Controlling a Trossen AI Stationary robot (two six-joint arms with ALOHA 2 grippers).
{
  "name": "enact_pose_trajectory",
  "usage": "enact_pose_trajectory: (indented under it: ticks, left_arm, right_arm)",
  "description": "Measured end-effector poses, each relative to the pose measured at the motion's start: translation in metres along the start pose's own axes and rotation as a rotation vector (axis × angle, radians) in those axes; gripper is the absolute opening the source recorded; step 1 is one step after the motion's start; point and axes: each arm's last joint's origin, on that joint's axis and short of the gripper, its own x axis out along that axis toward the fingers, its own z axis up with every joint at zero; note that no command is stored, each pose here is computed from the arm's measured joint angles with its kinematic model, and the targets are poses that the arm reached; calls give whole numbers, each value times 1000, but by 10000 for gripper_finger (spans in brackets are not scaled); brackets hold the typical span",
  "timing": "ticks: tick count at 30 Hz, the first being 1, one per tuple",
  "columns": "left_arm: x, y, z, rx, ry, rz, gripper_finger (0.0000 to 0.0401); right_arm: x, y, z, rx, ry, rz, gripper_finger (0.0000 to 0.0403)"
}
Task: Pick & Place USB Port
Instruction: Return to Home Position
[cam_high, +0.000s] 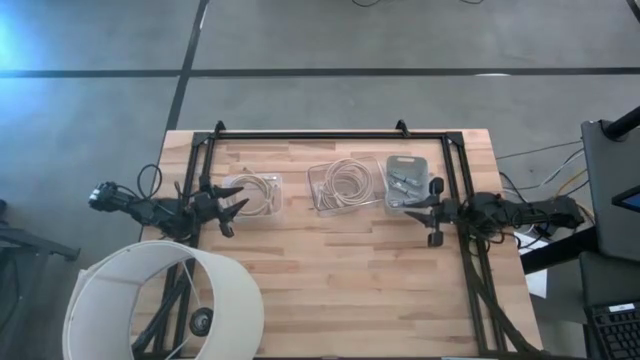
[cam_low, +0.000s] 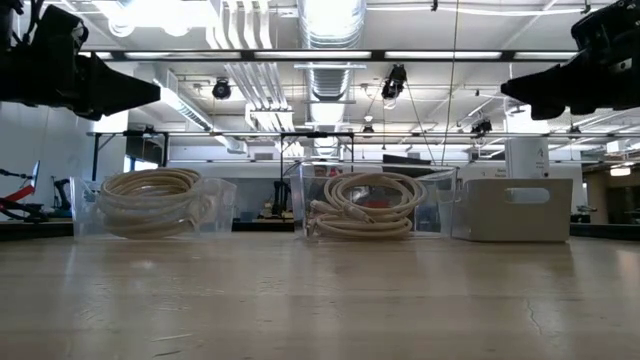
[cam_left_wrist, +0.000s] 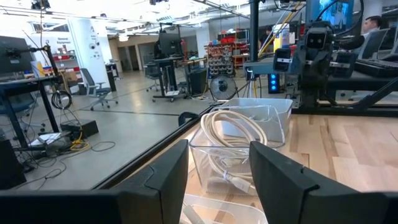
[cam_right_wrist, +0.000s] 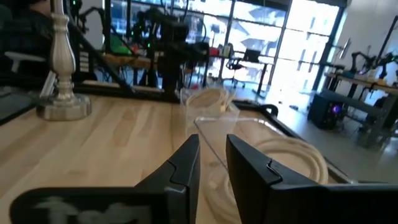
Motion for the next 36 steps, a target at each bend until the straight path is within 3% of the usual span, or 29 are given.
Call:
enact_pose_trajectory:
  ticks: [13, 28, 36]
  left_arm:
    - [0, 0, 0, 0, -1, 0, 175]
    - [0, 0, 0, -1, -1, 0, 175]
    - [0, 0, 0, -2, -2, 0, 175]
  right_arm:
    - [-2, -1, 3, -44, -30, -4, 91]
    - [0, 0, 0, -66, 7, 2, 68]
    - [0, 0, 0, -66, 8, 2, 78]
